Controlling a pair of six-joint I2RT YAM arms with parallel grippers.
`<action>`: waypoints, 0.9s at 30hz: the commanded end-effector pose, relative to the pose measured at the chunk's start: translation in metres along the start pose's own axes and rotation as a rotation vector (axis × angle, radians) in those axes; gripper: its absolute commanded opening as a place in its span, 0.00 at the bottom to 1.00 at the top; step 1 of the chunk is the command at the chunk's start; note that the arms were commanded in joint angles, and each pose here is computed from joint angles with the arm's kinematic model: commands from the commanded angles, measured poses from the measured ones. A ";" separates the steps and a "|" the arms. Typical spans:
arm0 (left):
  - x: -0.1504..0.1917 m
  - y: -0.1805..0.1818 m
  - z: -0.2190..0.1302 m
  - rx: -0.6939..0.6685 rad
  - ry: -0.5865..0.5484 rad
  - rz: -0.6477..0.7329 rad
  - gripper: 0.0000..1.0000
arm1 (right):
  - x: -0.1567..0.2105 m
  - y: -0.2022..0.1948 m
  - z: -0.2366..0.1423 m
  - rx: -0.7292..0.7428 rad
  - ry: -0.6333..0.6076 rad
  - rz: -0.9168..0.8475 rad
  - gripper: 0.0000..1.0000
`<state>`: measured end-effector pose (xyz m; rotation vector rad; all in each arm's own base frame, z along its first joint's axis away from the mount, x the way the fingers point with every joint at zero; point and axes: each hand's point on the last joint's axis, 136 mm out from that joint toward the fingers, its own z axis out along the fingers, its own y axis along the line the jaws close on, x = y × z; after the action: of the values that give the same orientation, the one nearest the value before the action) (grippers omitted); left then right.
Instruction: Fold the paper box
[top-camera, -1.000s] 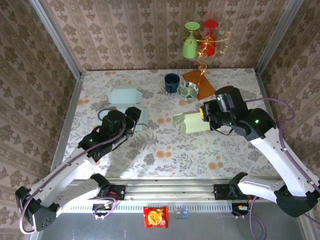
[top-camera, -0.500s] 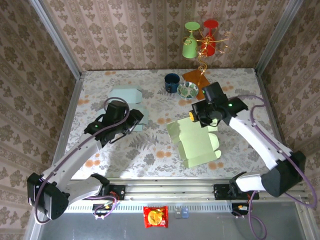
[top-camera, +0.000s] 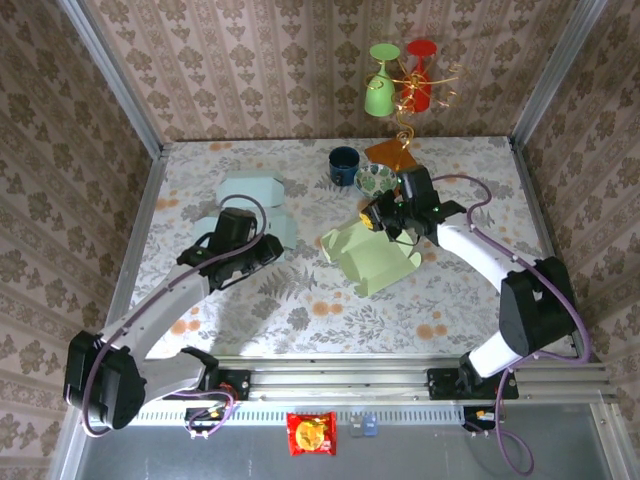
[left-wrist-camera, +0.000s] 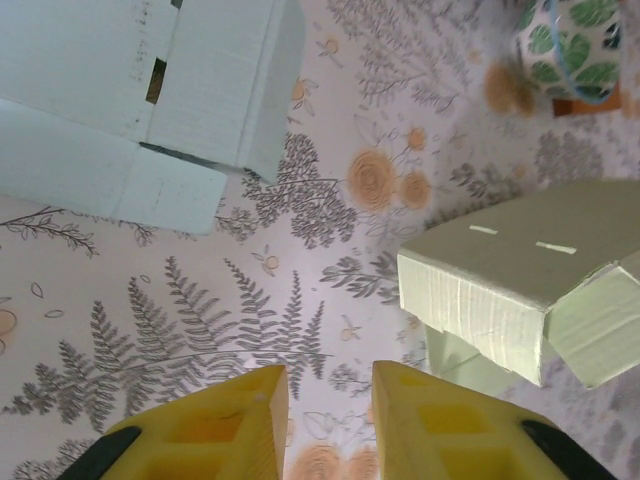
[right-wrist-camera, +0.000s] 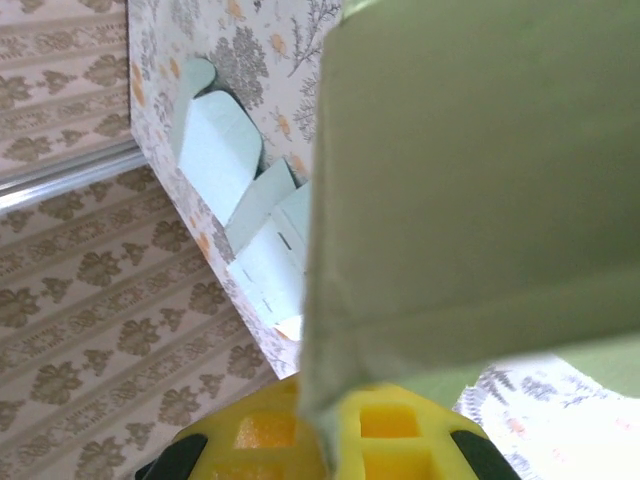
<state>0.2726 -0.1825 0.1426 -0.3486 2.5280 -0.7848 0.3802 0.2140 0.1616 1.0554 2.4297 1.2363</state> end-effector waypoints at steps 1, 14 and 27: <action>-0.002 -0.003 0.007 0.032 -0.009 0.129 0.27 | 0.000 0.017 0.004 -0.106 0.026 -0.141 0.00; 0.001 0.009 0.043 0.027 -0.003 0.304 0.28 | -0.014 -0.030 0.029 -0.060 0.045 -0.156 0.00; -0.005 -0.017 0.073 0.173 -0.025 0.511 0.38 | -0.027 -0.037 0.035 -0.110 0.049 -0.129 0.00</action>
<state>0.3055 -0.2163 0.0903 0.1877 2.4570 -0.7376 0.4029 0.2068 0.1219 0.8283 2.3648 1.3668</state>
